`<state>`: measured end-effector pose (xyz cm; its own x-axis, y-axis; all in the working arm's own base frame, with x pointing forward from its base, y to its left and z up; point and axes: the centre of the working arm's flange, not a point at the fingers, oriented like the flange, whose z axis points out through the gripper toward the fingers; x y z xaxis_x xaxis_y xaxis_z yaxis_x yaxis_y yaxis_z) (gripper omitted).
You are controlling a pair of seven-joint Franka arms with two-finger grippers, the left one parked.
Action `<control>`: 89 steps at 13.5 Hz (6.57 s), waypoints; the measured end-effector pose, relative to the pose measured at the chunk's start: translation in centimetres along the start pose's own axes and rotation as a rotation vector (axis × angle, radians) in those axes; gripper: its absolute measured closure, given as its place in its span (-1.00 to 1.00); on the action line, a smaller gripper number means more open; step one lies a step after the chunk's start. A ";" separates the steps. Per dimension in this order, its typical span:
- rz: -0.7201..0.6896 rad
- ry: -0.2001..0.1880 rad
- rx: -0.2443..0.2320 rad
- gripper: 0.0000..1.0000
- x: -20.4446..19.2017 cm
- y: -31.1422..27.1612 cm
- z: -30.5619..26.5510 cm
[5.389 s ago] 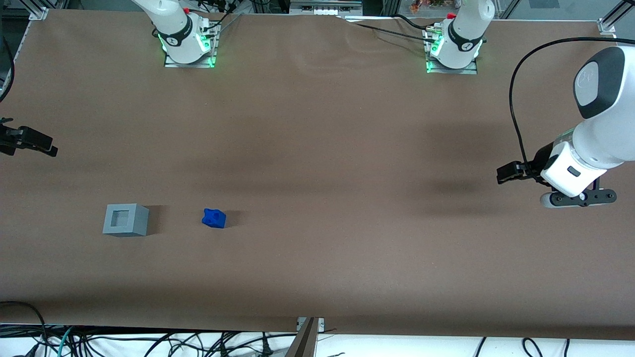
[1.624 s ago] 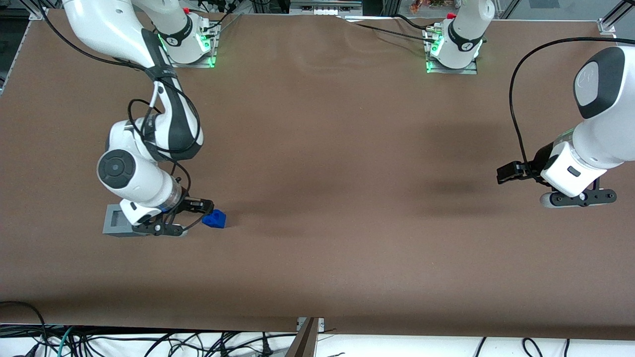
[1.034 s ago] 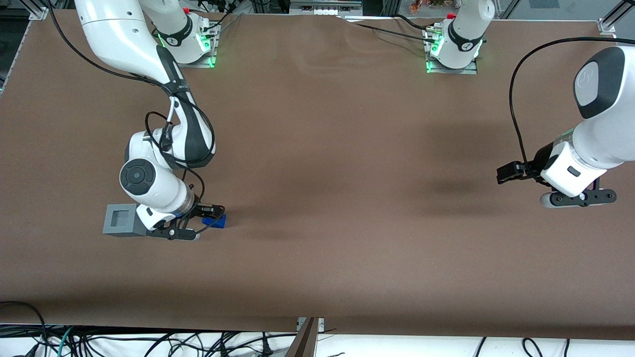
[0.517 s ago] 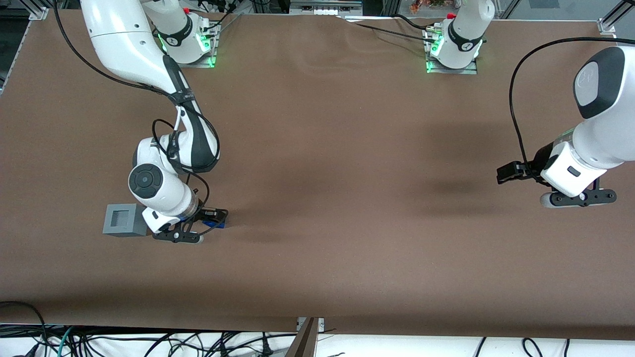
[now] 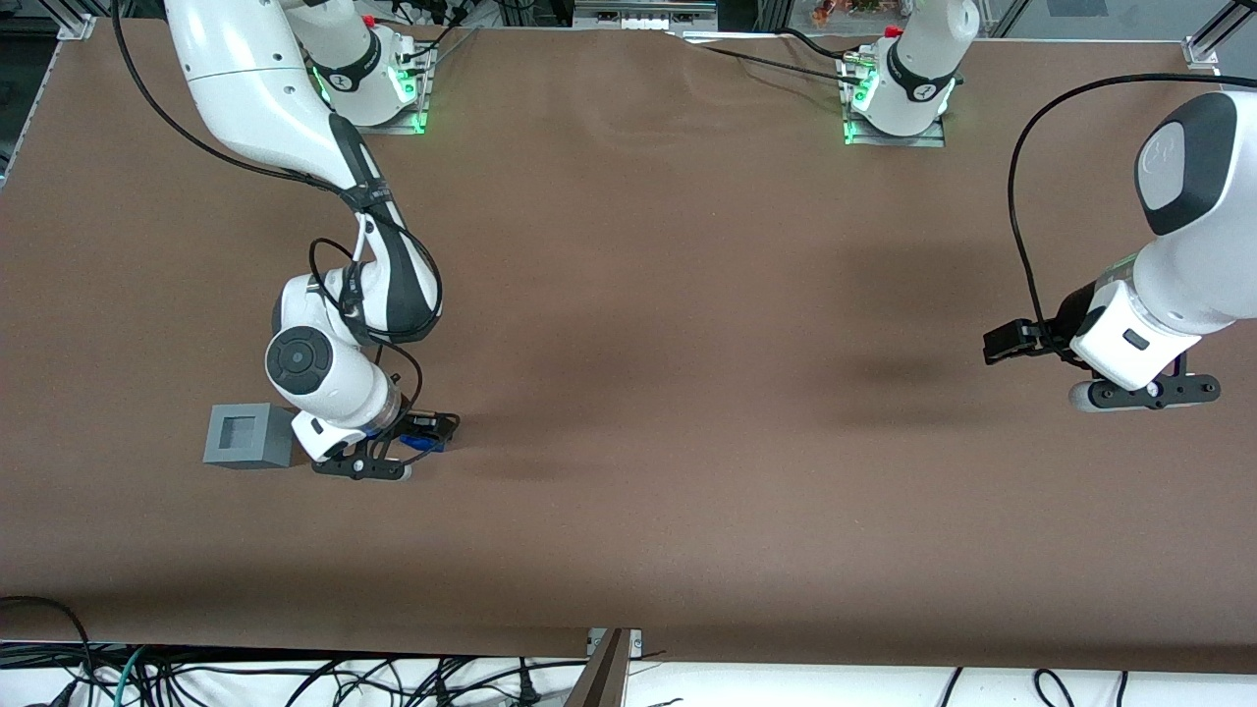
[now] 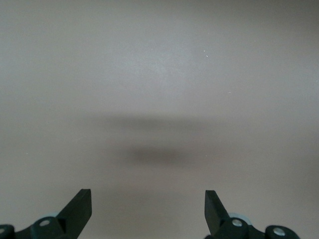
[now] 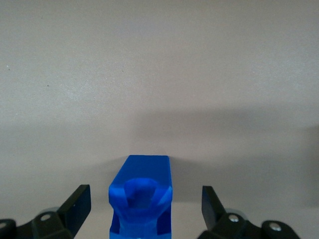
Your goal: Insert blue part into gray base with right arm
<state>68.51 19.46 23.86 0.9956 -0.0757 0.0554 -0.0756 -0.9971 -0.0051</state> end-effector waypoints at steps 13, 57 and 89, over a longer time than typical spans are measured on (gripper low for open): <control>-0.058 0.003 -0.008 0.00 2.2 2.2 -5.4; -0.201 -0.058 -0.016 0.00 5.4 26.7 -7.8; -0.157 -0.058 0.007 0.00 5.3 27.0 -7.8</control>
<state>71.33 -7.83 31.79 0.9967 0.0810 -0.0012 0.0810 -0.9967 -0.0081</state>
